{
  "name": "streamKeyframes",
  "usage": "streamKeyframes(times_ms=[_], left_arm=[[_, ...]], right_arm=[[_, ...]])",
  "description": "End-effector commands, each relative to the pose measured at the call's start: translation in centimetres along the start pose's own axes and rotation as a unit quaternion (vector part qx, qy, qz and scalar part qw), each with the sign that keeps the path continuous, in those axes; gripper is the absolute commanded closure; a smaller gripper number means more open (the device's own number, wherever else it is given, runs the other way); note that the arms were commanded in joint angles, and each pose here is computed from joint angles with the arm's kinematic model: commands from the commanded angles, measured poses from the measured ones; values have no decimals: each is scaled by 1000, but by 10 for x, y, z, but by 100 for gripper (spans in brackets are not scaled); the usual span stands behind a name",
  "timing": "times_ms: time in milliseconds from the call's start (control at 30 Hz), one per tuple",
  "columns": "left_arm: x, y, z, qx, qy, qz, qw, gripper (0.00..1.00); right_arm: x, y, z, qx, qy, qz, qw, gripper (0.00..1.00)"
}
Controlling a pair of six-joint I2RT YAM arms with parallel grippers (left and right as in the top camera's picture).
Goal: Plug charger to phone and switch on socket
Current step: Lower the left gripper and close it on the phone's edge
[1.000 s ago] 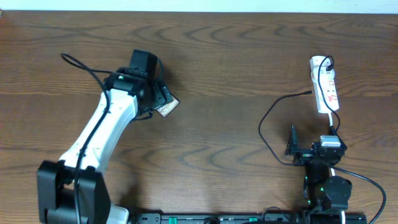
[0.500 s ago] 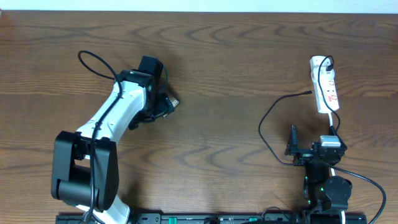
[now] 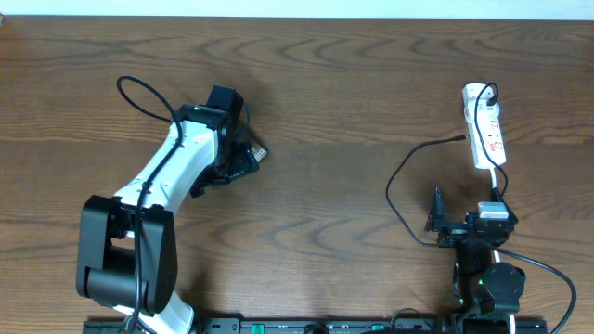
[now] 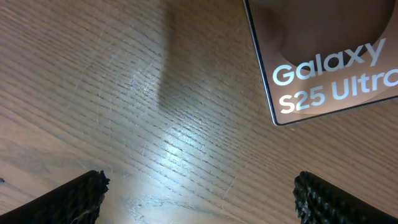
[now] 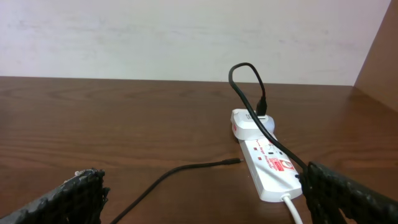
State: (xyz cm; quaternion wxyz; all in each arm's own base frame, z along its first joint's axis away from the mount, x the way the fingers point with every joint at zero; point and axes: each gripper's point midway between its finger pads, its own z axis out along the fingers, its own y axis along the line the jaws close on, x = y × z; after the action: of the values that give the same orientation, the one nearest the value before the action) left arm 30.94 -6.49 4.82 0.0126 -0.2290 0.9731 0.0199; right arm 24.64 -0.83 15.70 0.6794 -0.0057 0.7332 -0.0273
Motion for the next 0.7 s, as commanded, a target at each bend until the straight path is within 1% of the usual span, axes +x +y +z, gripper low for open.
streamKeyframes(times_ms=[0, 167, 267, 400, 533, 667], left_arm=[[-9, -5, -3, 4, -17, 7, 1000, 2], [-16, -11, -4, 15, -30, 4, 999, 2], [-24, -18, -5, 32, -45, -55, 997, 2], [-42, -33, -8, 69, -78, -99, 990, 2], [-55, -49, -10, 104, -95, -101, 985, 2], [-64, -56, 0, 111, -104, -106, 983, 2]], right_arm=[[1, 1, 0, -2, 0, -2, 1000, 1], [1, 1, 0, -2, 0, -2, 1000, 1], [1, 1, 0, -2, 0, -2, 1000, 1], [1, 1, 0, -2, 0, -2, 1000, 1], [1, 1, 0, -2, 0, -2, 1000, 1], [1, 1, 0, -2, 0, -2, 1000, 1]])
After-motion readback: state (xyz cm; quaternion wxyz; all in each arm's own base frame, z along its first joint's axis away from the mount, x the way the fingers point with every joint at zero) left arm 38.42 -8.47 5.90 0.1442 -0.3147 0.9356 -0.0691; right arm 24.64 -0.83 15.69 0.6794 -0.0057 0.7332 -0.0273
